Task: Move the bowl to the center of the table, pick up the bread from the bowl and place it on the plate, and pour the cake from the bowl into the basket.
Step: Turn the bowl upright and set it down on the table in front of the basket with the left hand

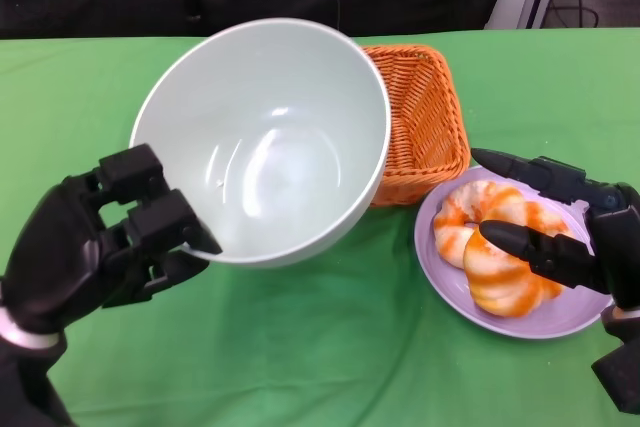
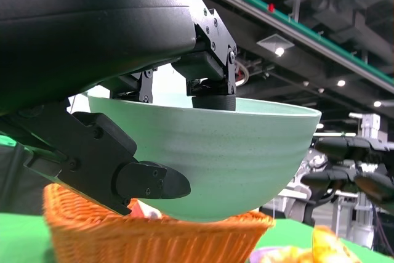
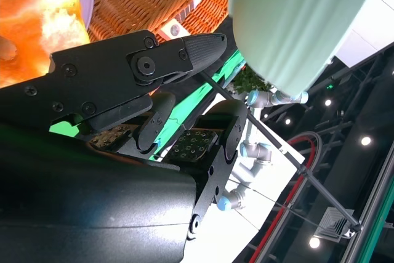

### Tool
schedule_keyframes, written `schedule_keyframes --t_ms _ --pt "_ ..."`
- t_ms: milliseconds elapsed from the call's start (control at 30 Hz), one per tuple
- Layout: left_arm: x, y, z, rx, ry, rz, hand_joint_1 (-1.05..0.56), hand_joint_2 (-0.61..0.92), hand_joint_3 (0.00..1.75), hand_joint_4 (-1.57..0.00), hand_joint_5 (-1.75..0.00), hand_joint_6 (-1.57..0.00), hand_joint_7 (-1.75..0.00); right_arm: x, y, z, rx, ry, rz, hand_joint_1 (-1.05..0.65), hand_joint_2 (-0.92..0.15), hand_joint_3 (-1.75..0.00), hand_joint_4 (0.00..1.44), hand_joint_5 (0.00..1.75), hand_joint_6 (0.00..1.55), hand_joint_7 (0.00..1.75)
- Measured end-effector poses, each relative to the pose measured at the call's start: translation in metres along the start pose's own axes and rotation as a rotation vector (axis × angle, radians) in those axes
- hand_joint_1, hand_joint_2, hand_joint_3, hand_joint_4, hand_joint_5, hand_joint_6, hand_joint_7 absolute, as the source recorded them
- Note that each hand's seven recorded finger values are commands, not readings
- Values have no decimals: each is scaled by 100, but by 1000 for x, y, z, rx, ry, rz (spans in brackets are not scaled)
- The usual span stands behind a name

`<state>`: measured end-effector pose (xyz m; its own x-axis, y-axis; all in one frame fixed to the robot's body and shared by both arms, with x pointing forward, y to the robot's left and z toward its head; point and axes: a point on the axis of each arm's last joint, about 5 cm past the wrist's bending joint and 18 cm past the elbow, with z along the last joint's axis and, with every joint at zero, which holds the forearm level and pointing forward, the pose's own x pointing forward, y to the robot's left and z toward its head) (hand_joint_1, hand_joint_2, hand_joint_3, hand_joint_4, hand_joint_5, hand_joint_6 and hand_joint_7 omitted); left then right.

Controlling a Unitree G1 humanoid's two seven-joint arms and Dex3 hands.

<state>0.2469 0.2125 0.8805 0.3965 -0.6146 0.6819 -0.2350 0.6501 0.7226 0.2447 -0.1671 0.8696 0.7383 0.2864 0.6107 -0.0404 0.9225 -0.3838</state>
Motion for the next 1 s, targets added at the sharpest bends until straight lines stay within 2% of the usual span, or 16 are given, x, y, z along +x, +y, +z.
schedule_keyframes --t_ms 167,400,500,600,800,900,1000 --pt "-10 5 2 0 0 -43 -9 92 50 -65 -159 -53 -148 0 0 0 2 0 0 -52 -92 -7 95 23 77 0" --pt "-16 6 6 -52 -18 -67 -14 92 40 -64 -165 -53 -148 1 0 0 2 -2 -1 -54 -92 -9 95 24 76 0" --pt "-20 5 7 -67 -38 -76 -20 92 35 -63 -169 -52 -152 1 -1 0 1 -3 -1 -53 -92 -9 95 24 76 0" --pt "-24 3 9 -73 -52 -98 -31 92 40 -60 -174 -50 -157 1 -1 0 1 -3 -1 -52 -92 -8 94 25 76 0" --pt "-29 3 10 -68 -97 -169 -27 92 42 -60 -165 -54 -144 1 -1 0 1 -3 -1 -53 -92 -10 94 26 75 0" --pt "-30 4 11 -72 -119 -188 -26 92 42 -60 -166 -60 -137 1 -1 0 1 -3 -1 -53 -92 -10 94 27 76 0" --pt "-33 3 15 -86 -122 -196 -17 92 35 -58 -171 -61 -139 2 -1 1 1 -8 -2 -52 -92 -10 93 27 75 0"
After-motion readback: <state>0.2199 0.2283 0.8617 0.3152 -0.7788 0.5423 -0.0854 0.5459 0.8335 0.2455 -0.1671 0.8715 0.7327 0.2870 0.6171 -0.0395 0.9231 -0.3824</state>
